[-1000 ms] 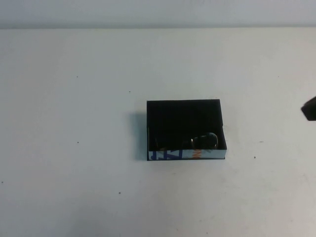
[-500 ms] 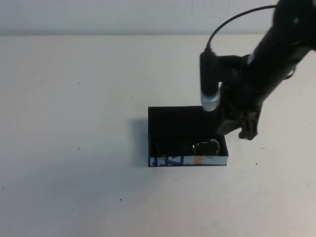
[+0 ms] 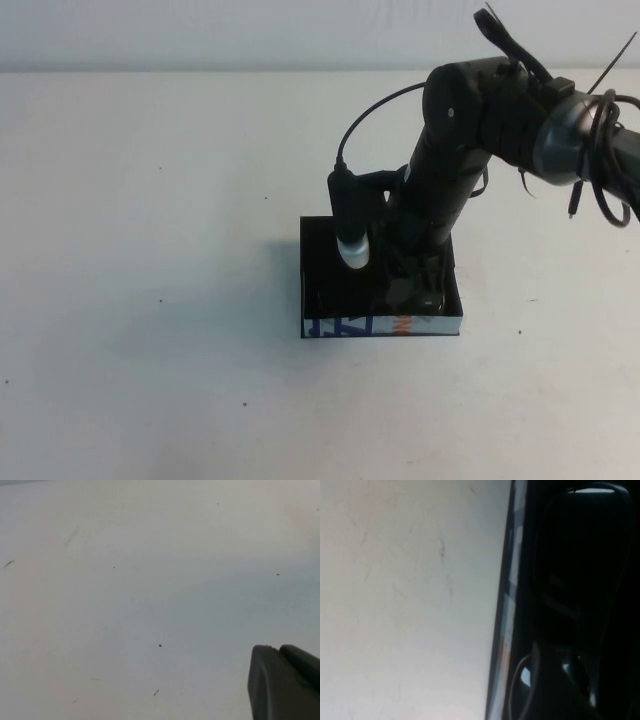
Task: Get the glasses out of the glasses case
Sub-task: Pick up the glasses from the glasses case
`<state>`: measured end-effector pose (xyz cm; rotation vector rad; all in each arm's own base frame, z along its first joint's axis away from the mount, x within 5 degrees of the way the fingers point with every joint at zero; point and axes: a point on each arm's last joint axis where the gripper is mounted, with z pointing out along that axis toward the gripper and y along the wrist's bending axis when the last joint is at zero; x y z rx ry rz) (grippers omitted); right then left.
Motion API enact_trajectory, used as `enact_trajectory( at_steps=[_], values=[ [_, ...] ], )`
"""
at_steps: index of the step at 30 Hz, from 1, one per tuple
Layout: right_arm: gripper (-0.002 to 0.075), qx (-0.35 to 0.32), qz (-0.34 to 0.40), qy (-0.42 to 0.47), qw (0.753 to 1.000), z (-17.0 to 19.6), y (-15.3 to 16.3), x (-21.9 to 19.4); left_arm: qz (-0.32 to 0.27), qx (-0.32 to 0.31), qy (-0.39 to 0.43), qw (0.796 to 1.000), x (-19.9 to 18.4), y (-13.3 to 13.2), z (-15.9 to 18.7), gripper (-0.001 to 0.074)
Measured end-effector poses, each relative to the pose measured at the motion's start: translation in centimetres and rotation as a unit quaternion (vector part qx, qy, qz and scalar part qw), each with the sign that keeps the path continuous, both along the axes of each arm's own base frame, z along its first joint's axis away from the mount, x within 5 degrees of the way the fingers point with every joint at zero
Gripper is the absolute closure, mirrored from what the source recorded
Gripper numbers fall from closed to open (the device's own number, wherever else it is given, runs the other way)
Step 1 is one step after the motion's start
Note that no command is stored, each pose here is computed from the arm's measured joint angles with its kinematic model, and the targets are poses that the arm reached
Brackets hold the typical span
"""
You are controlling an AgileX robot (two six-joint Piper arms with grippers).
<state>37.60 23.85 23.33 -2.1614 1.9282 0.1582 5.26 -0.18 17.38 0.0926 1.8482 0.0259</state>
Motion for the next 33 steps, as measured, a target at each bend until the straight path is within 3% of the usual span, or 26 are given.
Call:
enact_trajectory(
  at_steps=[29,33],
  values=[
    [0.0435,0.020,-0.021,0.001,1.000,-3.3,1.3,1.2,0.000,0.000,0.000,1.000,0.0,0.0,0.0,0.0740],
    [0.0500,0.019,-0.030,0.005,0.999,-3.5,1.3,1.3,0.000,0.000,0.000,1.000,0.0,0.0,0.0,0.0740]
  ],
)
